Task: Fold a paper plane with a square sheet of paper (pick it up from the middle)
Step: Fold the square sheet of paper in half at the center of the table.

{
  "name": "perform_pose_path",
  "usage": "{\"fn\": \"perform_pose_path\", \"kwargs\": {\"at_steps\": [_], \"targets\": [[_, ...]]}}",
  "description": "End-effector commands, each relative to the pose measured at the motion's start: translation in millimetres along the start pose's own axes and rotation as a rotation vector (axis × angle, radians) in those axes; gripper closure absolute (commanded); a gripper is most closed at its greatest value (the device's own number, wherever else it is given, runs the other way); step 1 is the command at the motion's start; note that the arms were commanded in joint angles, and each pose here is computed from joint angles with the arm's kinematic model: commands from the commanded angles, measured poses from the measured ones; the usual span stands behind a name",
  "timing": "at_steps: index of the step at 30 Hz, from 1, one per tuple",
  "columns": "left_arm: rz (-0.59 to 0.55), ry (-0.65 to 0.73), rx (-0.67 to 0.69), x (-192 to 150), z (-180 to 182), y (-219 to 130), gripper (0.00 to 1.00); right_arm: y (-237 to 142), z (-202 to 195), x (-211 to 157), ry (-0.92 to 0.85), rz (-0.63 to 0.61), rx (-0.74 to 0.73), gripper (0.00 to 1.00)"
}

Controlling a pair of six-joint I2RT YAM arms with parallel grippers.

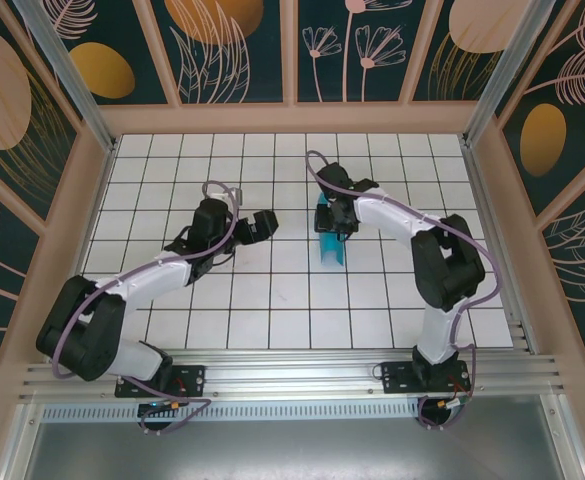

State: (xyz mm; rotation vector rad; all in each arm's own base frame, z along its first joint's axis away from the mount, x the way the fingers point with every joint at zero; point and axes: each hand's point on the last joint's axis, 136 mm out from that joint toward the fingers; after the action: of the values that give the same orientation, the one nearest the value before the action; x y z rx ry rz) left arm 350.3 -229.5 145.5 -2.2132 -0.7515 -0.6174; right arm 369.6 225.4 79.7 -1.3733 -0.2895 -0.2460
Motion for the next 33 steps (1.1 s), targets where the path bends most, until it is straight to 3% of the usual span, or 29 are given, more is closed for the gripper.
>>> {"fn": "perform_pose_path", "kwargs": {"at_steps": [1, 8, 11, 26, 33], "targets": [[-0.044, -0.007, 0.056, 2.6, 11.4, -8.6, 0.01, -30.3, 29.5, 17.2, 0.02, -0.066, 0.171, 0.54], [-0.107, -0.015, 0.041, 16.9, 3.4, -19.8, 0.01, -75.9, 96.4, 19.1, 0.096, -0.092, 0.627, 0.54], [-0.098, -0.016, 0.024, 17.2, -1.0, -19.0, 0.02, -72.7, 104.1, 12.9, 0.15, -0.077, 0.719, 0.55], [-0.033, -0.034, -0.019, 2.8, -3.5, -10.3, 0.02, 3.8, 38.0, -33.6, 0.366, -0.007, 0.593, 0.51], [0.018, -0.031, -0.041, -5.6, -5.0, 0.1, 0.01, 18.3, 13.9, -45.7, 0.354, 0.006, 0.446, 0.3]]}}
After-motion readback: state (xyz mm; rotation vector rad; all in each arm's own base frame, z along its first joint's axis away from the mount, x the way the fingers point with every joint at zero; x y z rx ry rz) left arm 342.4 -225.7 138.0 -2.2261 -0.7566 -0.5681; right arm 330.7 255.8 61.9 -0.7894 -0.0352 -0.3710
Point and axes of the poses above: each hand's point on the last joint's axis, 136 mm out from that joint toward the fingers, its own y axis out along the fingers, its own z axis along the line the jaws close on, x = y × z
